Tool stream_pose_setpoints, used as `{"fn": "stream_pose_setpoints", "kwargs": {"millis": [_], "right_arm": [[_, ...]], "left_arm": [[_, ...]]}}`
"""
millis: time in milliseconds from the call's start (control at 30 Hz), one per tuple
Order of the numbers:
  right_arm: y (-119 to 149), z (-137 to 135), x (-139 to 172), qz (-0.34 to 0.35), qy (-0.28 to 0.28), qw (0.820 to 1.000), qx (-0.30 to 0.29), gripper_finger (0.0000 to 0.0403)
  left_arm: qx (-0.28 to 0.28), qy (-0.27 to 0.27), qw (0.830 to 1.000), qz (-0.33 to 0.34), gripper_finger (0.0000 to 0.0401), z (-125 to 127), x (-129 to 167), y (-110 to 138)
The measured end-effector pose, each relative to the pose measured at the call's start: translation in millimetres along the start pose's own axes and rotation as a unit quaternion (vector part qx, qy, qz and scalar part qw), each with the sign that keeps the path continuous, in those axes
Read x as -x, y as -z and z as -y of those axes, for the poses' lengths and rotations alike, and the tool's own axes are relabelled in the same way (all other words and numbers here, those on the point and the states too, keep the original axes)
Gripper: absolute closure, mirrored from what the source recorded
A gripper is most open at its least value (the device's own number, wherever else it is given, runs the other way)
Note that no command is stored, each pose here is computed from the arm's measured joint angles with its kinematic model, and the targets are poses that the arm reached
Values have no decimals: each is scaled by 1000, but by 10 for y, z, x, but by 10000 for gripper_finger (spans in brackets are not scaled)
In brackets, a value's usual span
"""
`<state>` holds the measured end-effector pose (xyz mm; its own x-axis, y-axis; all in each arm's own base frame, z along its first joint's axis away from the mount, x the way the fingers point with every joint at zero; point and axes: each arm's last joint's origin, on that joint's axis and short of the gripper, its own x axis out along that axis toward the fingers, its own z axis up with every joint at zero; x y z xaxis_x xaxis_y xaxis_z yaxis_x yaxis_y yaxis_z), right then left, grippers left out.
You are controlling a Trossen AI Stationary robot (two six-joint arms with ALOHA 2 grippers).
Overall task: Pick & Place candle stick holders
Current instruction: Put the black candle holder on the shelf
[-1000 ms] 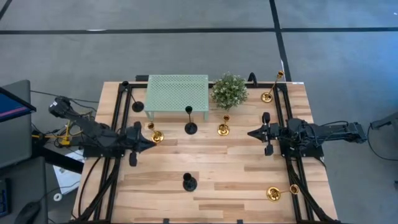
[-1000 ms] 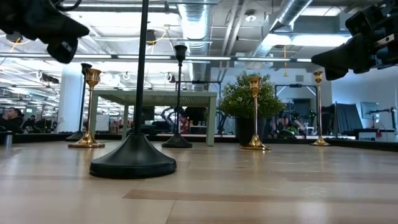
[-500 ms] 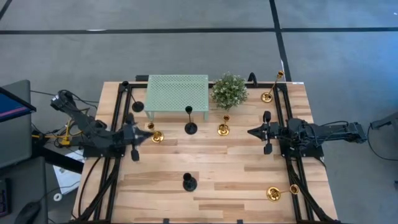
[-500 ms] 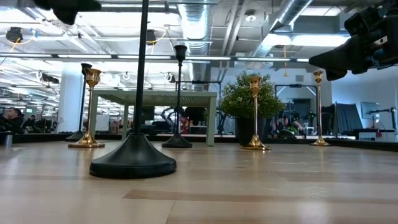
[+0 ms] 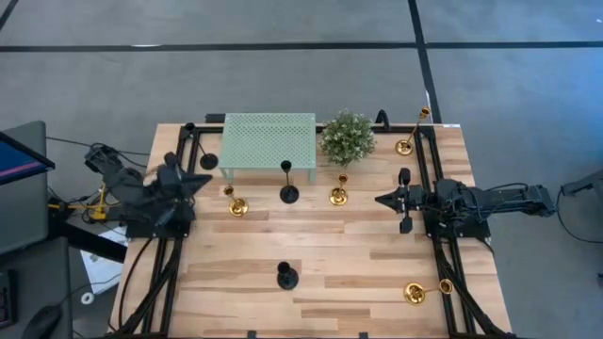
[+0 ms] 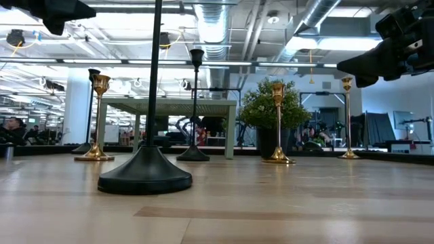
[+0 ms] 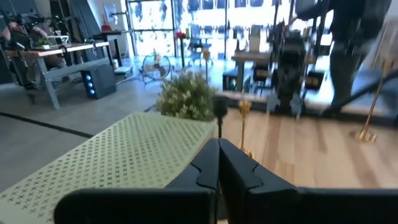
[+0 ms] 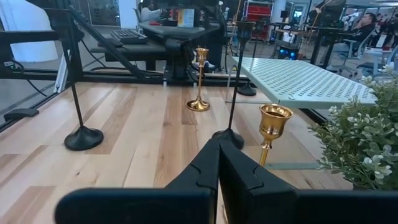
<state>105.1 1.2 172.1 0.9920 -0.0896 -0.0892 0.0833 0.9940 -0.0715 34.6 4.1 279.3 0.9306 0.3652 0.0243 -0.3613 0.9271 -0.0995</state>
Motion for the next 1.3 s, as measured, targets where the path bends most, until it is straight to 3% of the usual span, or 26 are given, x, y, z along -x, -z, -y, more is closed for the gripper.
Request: {"fn": "stream_pose_setpoints", "kwargs": {"millis": [533, 1133, 1300], "right_arm": [[3, 14, 1, -3, 24, 1000, 1, 403], [1, 15, 1, -2, 25, 1000, 1, 403], [0, 15, 1, -1, 25, 1000, 1, 403]], "left_arm": [[-58, -11, 998, -21, 398, 150, -88, 4], [-191, -23, 978, -79, 397, 559, -324, 156], [-195, -74, 976, -70, 397, 542, -328, 143]]}}
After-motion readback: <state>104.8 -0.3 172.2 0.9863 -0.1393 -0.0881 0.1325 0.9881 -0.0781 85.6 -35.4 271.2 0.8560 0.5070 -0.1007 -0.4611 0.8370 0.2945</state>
